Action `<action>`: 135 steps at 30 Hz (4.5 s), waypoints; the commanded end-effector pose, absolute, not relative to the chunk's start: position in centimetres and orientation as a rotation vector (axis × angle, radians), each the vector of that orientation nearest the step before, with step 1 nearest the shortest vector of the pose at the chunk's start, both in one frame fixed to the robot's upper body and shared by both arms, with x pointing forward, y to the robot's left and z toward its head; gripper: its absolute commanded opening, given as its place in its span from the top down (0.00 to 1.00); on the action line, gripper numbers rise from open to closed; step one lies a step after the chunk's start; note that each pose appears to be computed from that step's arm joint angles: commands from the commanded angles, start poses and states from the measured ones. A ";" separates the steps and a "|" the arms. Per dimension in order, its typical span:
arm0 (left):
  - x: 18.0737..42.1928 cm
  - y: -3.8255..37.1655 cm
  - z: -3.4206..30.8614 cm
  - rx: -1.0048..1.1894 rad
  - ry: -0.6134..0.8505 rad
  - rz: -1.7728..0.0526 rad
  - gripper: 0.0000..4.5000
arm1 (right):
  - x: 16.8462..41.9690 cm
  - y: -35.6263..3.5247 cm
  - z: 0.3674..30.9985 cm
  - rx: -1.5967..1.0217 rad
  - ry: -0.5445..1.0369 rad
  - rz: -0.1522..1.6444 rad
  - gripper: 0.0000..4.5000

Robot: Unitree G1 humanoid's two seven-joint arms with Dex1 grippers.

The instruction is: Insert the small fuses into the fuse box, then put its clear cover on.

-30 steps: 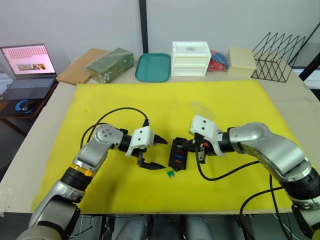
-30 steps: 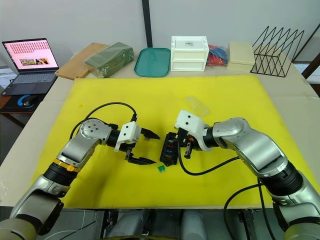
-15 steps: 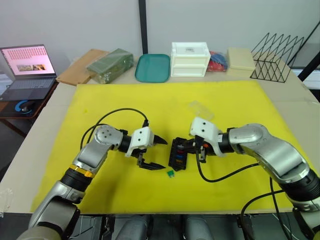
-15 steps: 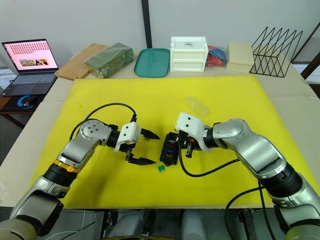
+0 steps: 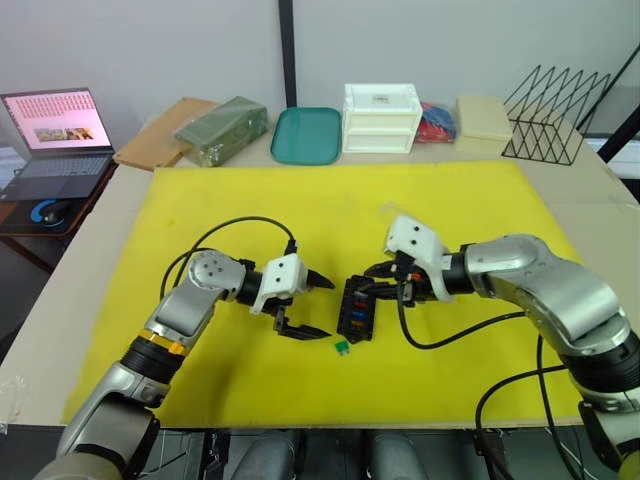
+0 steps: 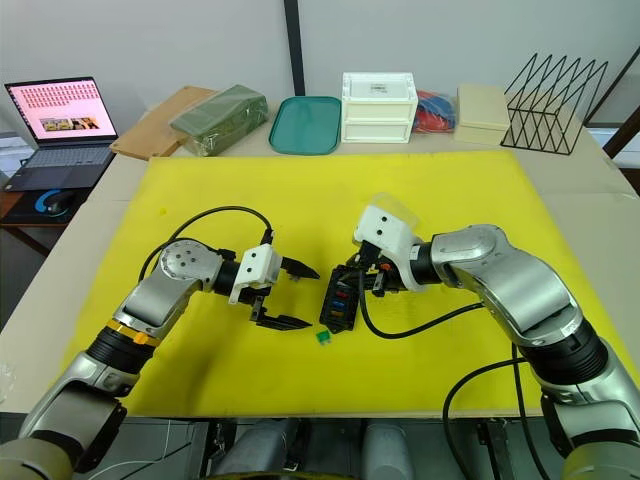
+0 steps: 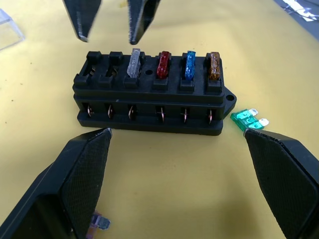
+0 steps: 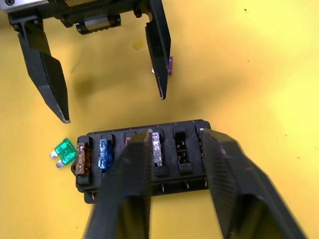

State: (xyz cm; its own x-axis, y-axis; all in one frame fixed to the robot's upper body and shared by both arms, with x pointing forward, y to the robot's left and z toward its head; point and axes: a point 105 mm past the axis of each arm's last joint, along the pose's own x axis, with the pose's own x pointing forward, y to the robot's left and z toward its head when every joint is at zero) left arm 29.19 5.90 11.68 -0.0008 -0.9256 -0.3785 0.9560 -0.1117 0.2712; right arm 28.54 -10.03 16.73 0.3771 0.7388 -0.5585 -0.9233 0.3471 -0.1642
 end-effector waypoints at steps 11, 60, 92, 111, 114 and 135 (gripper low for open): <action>29.4 6.4 12.4 0.544 0.044 -1.568 0.00 | 28.5 -9.9 15.6 -0.539 0.410 1.133 0.99; 24.8 14.9 13.4 0.137 0.019 -0.617 0.00 | 21.2 -17.0 15.8 -0.283 0.078 0.405 0.01; 30.5 11.6 13.1 -0.403 0.757 -1.256 0.00 | 23.9 -13.2 20.2 -0.555 0.168 1.054 0.01; 32.6 9.0 11.6 -0.430 0.848 -1.257 0.00 | 24.3 -12.2 20.7 -0.591 0.141 1.061 0.01; 32.9 8.4 11.4 -0.435 0.845 -1.263 0.00 | 24.2 -12.3 20.6 -0.597 0.148 1.056 0.01; 32.7 9.0 9.0 -0.361 0.884 -1.239 0.99 | 24.4 -12.2 20.5 -0.621 0.143 1.036 0.00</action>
State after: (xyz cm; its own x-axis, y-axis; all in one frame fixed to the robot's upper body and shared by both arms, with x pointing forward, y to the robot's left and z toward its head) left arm 32.80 8.62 9.70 0.0577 -0.9329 -0.3554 0.6667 0.3010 -0.6819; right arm 24.52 -12.53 19.69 0.5102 0.7542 -0.4133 -0.8513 0.3745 -0.3675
